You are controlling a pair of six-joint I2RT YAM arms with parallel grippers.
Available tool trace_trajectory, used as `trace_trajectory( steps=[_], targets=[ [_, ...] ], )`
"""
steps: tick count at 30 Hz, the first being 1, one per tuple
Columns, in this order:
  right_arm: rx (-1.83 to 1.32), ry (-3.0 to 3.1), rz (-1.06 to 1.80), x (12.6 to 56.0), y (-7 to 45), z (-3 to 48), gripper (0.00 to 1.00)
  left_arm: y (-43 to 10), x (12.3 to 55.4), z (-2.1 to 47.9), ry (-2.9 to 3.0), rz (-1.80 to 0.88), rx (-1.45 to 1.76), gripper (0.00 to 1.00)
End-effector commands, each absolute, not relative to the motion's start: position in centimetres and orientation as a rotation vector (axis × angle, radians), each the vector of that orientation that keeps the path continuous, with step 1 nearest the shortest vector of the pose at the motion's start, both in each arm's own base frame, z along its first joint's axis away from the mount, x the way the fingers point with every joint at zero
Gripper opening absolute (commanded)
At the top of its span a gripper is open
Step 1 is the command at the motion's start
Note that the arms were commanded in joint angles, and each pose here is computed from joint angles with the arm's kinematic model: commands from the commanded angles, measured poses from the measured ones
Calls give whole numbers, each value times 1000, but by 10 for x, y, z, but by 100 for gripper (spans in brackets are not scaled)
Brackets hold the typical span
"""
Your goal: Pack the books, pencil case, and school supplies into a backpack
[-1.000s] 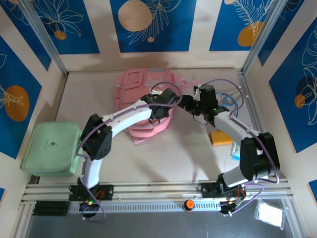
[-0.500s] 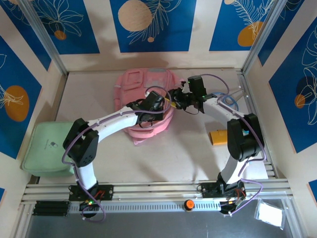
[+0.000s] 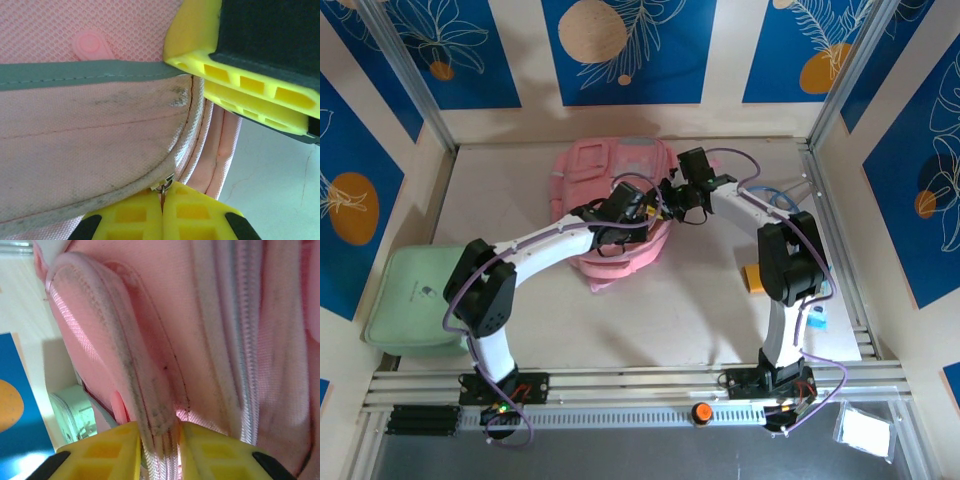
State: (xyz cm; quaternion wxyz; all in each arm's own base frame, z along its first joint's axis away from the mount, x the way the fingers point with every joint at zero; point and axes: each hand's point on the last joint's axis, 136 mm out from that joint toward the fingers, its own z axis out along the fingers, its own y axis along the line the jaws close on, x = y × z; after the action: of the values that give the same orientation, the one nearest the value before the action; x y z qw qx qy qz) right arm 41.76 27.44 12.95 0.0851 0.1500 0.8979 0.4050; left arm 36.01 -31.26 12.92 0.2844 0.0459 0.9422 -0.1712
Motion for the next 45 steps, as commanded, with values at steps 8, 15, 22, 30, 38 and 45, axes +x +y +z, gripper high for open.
trace_trajectory(
  steps=[8, 15, 22, 30, 38, 45],
  targets=[
    [476, 2662, 1036, 423, 235, 132, 8, -279, 348, 132, 2562, -569, 257, 0],
    [488, 2629, 937, 431, 205, 138, 4, -226, 340, 122, 2593, -469, 320, 0],
    [514, 2574, 955, 435, 180, 149, 10, -228, 343, 130, 2549, -509, 421, 0],
    [668, 2494, 1059, 399, 175, 169, 46, -271, 344, 158, 2447, -658, 517, 0],
    [851, 2436, 1224, 358, 206, 177, 53, -323, 335, 175, 2380, -757, 607, 0],
    [829, 2481, 1251, 368, 225, 174, 55, -345, 328, 168, 2390, -799, 669, 0]
  ],
)
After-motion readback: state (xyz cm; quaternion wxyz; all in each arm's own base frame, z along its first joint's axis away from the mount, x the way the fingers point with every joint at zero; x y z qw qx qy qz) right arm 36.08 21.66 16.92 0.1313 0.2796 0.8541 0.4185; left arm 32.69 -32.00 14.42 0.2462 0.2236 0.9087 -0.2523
